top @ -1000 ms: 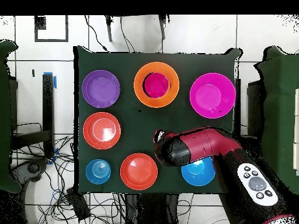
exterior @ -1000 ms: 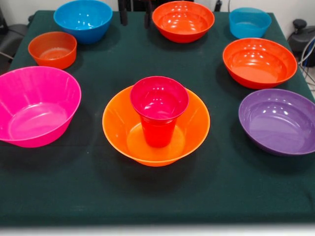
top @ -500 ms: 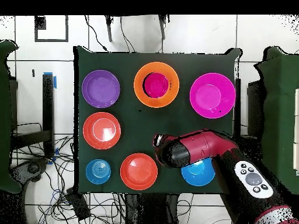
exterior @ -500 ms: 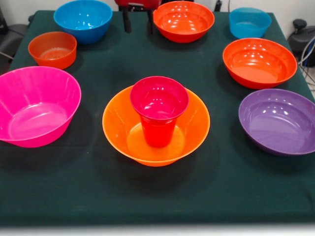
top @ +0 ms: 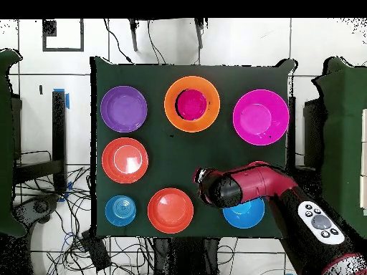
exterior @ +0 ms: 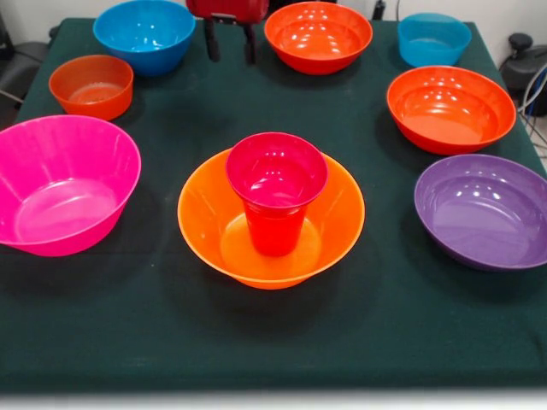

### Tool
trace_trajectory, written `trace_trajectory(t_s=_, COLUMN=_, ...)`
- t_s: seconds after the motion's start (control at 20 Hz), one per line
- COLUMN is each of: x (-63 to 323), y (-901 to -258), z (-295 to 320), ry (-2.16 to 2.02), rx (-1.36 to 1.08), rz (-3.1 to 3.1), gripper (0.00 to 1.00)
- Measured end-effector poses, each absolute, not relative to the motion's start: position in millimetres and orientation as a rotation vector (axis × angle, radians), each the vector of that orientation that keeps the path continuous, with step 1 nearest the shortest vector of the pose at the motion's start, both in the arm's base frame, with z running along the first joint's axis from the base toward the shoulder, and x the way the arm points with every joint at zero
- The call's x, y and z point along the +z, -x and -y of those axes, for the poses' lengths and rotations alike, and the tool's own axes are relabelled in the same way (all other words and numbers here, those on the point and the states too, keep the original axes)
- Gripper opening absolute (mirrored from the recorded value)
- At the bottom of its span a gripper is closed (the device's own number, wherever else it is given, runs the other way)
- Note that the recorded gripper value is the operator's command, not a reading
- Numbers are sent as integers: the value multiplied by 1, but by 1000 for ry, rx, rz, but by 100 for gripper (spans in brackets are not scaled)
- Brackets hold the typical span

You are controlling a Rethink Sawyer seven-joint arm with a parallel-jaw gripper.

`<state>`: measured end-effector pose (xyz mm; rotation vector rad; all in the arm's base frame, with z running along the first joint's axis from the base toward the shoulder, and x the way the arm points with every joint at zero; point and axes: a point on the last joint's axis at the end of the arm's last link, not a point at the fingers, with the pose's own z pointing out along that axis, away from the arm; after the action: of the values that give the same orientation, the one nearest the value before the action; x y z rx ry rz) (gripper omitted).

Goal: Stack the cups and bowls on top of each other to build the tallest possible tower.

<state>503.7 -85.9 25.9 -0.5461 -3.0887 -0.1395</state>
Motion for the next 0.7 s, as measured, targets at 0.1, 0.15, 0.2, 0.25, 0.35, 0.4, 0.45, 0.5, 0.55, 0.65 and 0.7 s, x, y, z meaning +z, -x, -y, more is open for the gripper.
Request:
trace_trajectory(t_s=0.1, x=27, y=-505, z=97, ry=581, rx=-150, rz=3088, gripper=100)
trace_trajectory(t_s=0.15, x=27, y=-506, z=102, ry=596, rx=-153, rz=3088, gripper=100)
trace_trajectory(t_s=0.2, x=28, y=-508, z=107, ry=611, rx=-155, rz=3089, gripper=100)
trace_trajectory(t_s=0.25, x=28, y=-509, z=111, ry=620, rx=-155, rz=3088, gripper=100)
trace_trajectory(t_s=0.35, x=30, y=-514, z=118, ry=627, rx=-152, rz=3086, gripper=100)
trace_trajectory(t_s=0.4, x=31, y=-516, z=120, ry=624, rx=-150, rz=3086, gripper=100)
trace_trajectory(t_s=0.45, x=32, y=-517, z=121, ry=621, rx=-149, rz=3086, gripper=100)
trace_trajectory(t_s=0.5, x=33, y=-520, z=122, ry=612, rx=-148, rz=3087, gripper=100)
trace_trajectory(t_s=0.55, x=34, y=-523, z=123, ry=604, rx=-147, rz=3087, gripper=100)
trace_trajectory(t_s=0.65, x=37, y=-530, z=123, ry=580, rx=-145, rz=3091, gripper=100)
trace_trajectory(t_s=0.7, x=40, y=-537, z=122, ry=558, rx=-143, rz=3093, gripper=100)
